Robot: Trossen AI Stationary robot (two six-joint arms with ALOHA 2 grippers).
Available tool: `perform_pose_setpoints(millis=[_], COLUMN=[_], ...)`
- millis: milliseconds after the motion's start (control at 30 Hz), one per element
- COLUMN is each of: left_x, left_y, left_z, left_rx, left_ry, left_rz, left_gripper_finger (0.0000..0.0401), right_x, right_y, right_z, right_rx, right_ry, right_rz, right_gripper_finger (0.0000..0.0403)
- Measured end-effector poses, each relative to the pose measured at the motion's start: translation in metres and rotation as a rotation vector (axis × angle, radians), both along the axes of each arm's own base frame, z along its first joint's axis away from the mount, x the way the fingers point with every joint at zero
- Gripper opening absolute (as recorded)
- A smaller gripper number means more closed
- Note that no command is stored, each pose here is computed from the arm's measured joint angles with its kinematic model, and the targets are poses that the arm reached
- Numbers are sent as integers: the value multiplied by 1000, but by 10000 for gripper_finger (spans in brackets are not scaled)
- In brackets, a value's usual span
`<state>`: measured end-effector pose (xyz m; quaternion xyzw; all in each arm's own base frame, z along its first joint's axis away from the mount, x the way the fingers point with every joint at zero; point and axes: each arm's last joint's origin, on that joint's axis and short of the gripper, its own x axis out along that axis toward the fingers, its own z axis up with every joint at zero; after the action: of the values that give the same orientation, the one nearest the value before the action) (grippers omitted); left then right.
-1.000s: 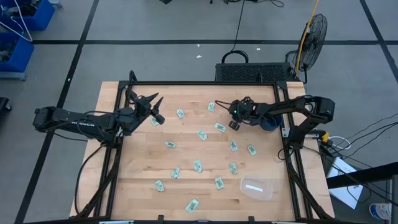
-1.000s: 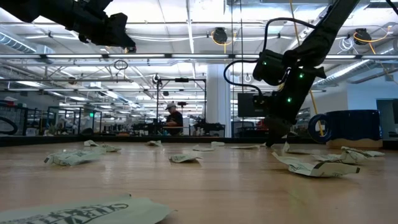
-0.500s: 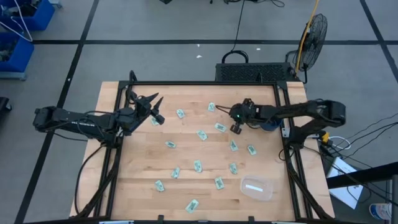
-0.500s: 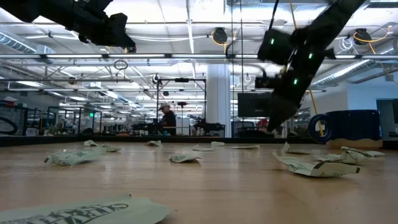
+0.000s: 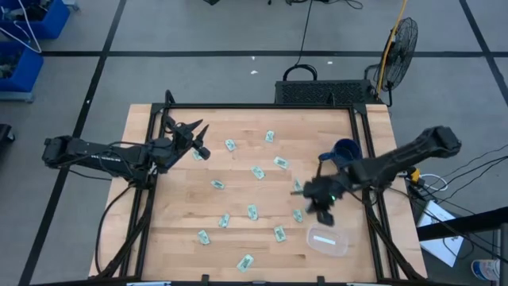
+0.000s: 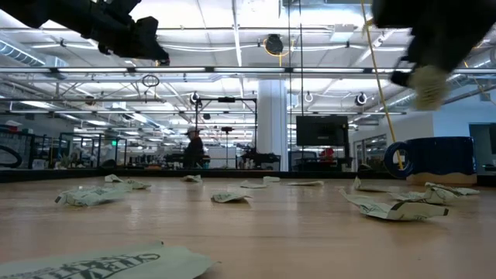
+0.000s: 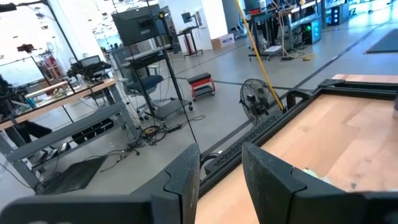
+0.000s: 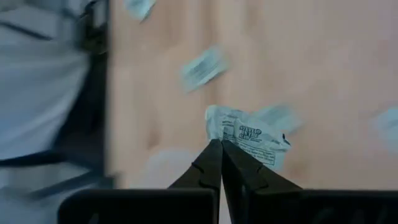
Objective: Pick and place Stevia / Truvia into bins
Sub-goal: Put the stevia packet into the transparent container
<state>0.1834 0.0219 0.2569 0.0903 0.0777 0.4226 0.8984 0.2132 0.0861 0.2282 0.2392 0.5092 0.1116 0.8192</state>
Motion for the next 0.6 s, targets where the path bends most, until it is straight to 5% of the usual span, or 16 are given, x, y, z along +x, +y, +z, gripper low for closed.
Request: perform_pose_setpoints(millis=[233, 467, 600], left_x=[0, 0, 0], left_y=[0, 0, 0], left_z=[-3, -3, -3], left_rx=[-5, -20, -32], left_ry=[25, 6, -9], left_rz=[0, 2, 4], left_gripper_finger=[129, 129, 129], right_x=[-18, -19, -13], right_y=[40, 55, 61], right_z=[-3, -25, -42], right_rx=[123, 35, 119], right_ry=[149, 141, 154], right_rz=[-15, -46, -60], right_gripper_finger=[0, 0, 0])
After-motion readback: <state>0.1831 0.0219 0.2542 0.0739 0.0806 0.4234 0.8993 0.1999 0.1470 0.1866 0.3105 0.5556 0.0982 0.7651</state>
